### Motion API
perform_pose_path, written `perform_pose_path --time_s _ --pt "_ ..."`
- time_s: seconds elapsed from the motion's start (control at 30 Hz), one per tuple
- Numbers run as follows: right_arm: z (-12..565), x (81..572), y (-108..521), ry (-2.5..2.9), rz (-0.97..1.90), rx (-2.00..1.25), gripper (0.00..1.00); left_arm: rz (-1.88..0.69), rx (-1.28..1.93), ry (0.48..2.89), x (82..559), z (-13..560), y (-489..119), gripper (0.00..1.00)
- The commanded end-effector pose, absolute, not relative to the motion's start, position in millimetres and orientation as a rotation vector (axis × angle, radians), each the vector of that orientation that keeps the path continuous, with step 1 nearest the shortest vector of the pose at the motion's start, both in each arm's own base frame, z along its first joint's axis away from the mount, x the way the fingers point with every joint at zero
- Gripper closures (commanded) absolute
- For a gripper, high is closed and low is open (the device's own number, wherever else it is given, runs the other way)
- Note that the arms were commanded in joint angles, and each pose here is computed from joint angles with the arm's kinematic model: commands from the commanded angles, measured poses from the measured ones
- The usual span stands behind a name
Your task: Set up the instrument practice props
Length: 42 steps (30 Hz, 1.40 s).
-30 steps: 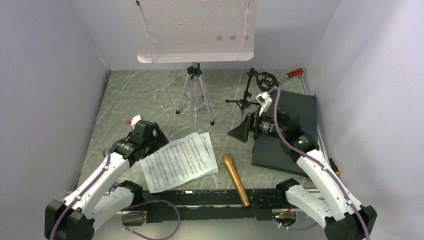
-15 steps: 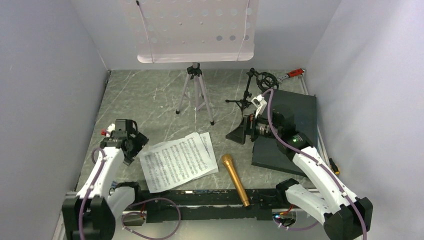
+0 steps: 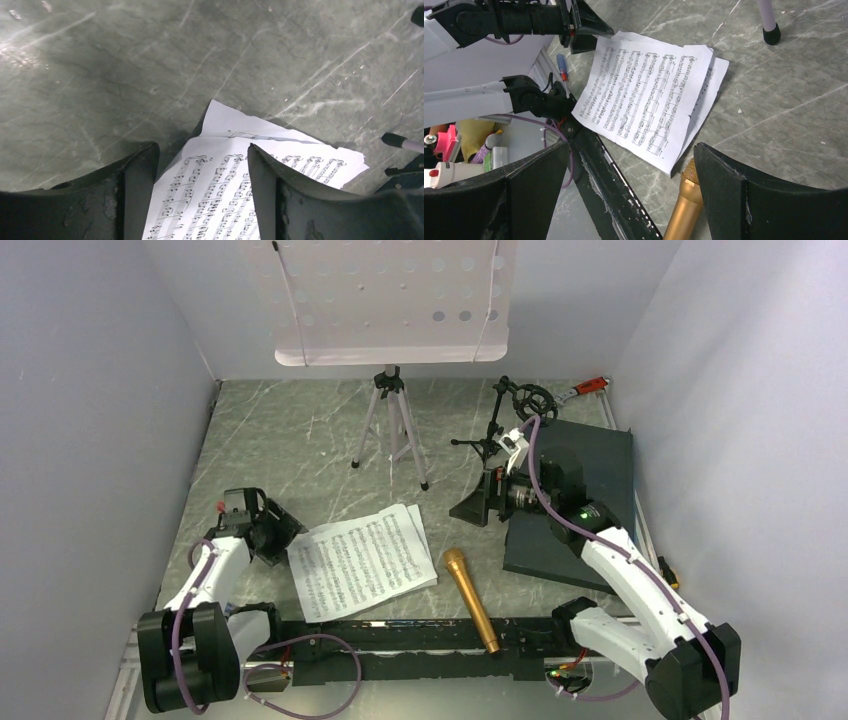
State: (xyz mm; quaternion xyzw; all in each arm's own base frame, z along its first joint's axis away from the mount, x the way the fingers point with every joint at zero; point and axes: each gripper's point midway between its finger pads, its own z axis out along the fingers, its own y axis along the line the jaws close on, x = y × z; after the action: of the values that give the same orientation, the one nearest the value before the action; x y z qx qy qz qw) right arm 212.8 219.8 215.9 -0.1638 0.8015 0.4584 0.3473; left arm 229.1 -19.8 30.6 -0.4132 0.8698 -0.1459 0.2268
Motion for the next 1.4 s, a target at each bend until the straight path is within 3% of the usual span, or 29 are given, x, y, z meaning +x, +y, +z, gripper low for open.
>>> perform_pose_path --time_s 0.0,0.07,0.3,0.73,0.93,1.37 --pt "229.7 218.0 224.8 2.008 1.195 -0.47 0.0 -0.506 -1.02 2.37 237.6 38.1 -29.8 0.36" --pt "230.4 218.7 224.4 2.007 1.188 -0.47 0.0 -0.491 -1.022 2.37 234.9 39.1 -28.3 0.43" --pt "236.1 220.3 223.3 1.992 1.17 -0.474 0.0 -0.51 -0.98 2.341 232.1 57.9 -30.6 0.96" --pt "266.7 212.2 229.7 1.83 1.189 -0.655 0.0 -0.979 -0.474 2.169 253.0 189.0 -88.6 0.97" --pt "298.9 207.3 235.1 1.707 1.232 -0.699 0.0 -1.321 -0.104 2.095 234.6 259.5 -133.8 0.97" --pt "338.0 189.4 273.6 1.548 1.315 -0.826 0.0 -1.375 0.497 2.134 181.1 309.6 -230.6 0.97"
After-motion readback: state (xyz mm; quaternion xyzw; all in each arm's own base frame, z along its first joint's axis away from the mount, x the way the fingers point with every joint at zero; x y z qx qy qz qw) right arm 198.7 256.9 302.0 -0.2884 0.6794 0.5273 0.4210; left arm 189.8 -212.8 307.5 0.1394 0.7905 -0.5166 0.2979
